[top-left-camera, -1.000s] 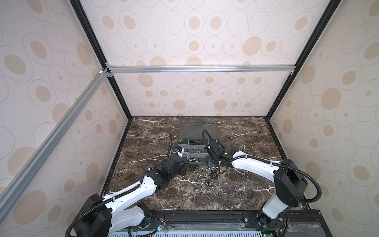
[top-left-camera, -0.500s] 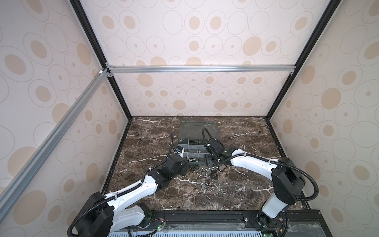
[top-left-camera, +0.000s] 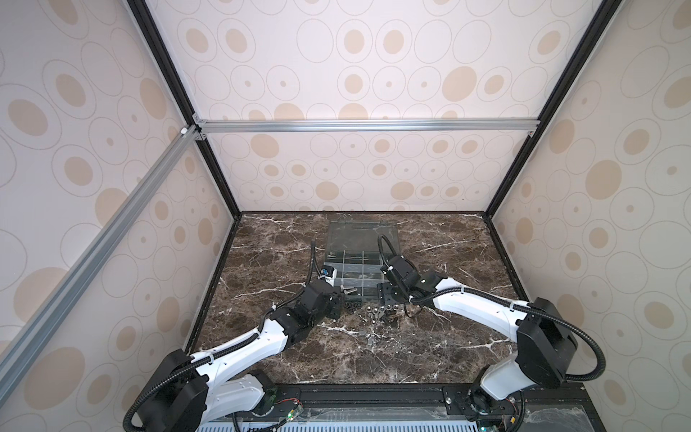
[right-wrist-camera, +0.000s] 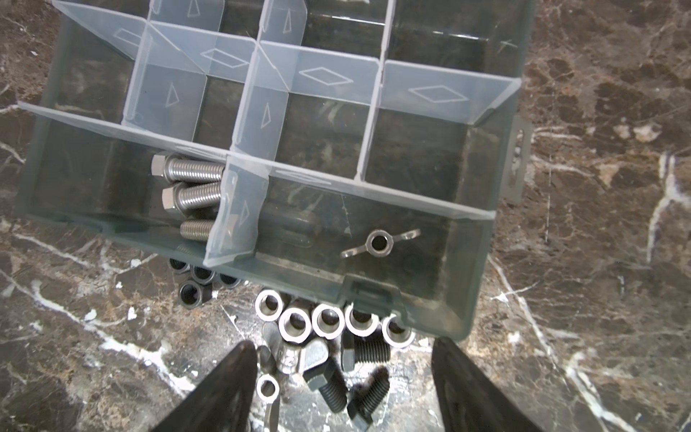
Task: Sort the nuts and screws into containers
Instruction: 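Lower the wing nut into the front compartment and open the right gripper, then withdraw the right gripper while the left gripper reaches toward a silver wing nut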
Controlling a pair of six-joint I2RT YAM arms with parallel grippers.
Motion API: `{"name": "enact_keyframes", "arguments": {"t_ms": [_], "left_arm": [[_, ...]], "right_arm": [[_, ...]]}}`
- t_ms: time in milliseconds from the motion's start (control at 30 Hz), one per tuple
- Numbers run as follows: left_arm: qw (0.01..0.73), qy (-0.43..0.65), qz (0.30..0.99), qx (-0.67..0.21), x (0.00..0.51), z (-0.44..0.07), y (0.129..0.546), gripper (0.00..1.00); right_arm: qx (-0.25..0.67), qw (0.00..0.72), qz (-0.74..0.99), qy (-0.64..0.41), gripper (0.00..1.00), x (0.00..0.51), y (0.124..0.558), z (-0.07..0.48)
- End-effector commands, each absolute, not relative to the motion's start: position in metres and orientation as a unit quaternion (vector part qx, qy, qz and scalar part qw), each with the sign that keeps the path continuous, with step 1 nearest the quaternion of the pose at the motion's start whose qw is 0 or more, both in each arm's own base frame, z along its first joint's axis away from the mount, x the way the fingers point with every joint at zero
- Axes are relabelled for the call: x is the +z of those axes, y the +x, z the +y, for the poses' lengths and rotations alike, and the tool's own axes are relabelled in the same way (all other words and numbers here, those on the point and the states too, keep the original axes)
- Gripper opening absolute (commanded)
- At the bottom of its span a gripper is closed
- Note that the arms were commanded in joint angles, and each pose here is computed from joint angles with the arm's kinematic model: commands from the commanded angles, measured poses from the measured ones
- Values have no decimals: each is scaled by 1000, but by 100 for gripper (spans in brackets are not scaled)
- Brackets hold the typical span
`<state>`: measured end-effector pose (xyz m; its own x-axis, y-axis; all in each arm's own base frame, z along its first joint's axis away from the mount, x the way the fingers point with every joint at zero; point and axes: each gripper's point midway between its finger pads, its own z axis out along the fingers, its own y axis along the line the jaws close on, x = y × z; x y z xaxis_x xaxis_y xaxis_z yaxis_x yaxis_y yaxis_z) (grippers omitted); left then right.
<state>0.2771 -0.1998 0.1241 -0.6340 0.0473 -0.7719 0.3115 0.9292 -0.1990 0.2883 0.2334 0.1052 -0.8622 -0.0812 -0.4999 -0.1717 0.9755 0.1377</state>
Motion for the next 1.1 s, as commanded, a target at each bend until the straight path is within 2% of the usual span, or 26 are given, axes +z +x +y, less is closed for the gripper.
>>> {"name": "enact_keyframes", "arguments": {"t_ms": [0,533,1067], "left_arm": [[426,95,883,-175,134,-205,282,50],[398,104,888,-203,117,-215,275,50],[354,118,898,-233,98,-235,262,49]], "right_arm": [[93,248,963,-40,77,104,277,221],[92,217,972,-5,76,85,242,194],[81,209,975,-5,76,77,239,189]]}}
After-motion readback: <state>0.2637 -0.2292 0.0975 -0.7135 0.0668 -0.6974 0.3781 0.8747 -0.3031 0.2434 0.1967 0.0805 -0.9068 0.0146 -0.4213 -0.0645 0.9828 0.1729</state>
